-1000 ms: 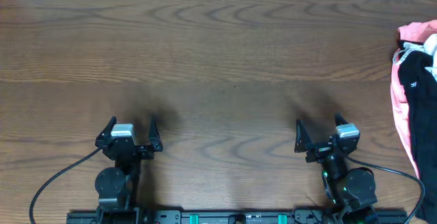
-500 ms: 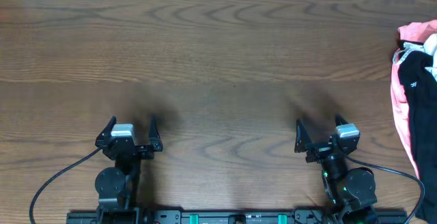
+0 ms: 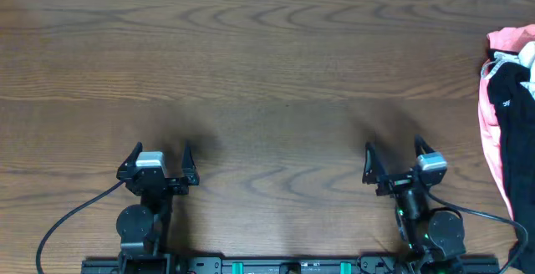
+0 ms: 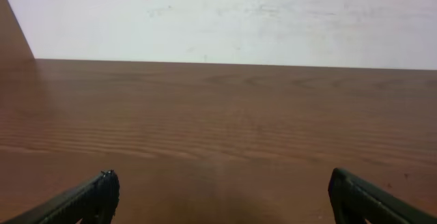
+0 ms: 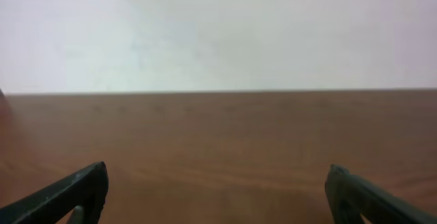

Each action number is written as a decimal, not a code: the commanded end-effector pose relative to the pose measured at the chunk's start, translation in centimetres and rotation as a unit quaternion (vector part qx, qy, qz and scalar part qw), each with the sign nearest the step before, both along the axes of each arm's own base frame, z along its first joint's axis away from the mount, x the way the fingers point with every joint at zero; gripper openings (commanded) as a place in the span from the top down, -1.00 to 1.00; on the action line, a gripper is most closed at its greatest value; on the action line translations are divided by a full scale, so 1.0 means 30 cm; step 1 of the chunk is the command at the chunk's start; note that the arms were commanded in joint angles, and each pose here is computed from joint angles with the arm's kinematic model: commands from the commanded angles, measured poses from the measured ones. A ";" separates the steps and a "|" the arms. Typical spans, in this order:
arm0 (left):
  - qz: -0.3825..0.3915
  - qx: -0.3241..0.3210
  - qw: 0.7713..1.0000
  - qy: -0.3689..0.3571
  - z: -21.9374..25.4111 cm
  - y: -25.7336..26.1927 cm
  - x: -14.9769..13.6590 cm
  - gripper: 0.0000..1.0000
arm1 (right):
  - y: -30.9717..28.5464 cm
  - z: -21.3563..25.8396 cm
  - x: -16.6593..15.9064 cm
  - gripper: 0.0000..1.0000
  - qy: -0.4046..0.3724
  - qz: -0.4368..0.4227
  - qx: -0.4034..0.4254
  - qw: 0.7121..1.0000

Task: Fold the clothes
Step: 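Reach the right gripper into the clothes pile and grasp the white shirt, then pull the white shirt out of the pile toward table center with right gripper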

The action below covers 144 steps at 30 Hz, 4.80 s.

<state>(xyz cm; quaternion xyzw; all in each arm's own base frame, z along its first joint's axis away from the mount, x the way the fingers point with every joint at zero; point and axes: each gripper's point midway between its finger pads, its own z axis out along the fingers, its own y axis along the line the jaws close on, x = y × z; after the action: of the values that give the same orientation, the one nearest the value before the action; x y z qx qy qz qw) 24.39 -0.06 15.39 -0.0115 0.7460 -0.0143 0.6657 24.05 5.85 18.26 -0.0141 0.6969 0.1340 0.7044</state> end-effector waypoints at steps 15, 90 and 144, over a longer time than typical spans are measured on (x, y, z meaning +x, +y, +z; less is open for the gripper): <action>0.005 0.009 1.000 0.022 -0.059 0.008 0.001 -0.96 | -0.156 0.477 -0.106 -0.98 -0.019 -0.102 0.030 0.994; 0.005 0.009 1.000 0.022 -0.059 0.008 0.001 -0.96 | -1.338 -0.171 0.646 -0.79 0.415 -0.342 -0.072 0.840; 0.005 0.009 1.000 0.022 -0.059 0.008 0.001 -0.96 | -1.393 -0.385 0.766 0.36 0.382 -0.328 -0.048 0.863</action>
<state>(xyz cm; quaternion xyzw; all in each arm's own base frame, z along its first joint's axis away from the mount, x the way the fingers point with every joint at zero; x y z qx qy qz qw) 24.40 0.00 15.38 -0.0116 0.7460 -0.0119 0.6658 46.96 -35.66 6.83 0.2293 0.8825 -0.1468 0.3834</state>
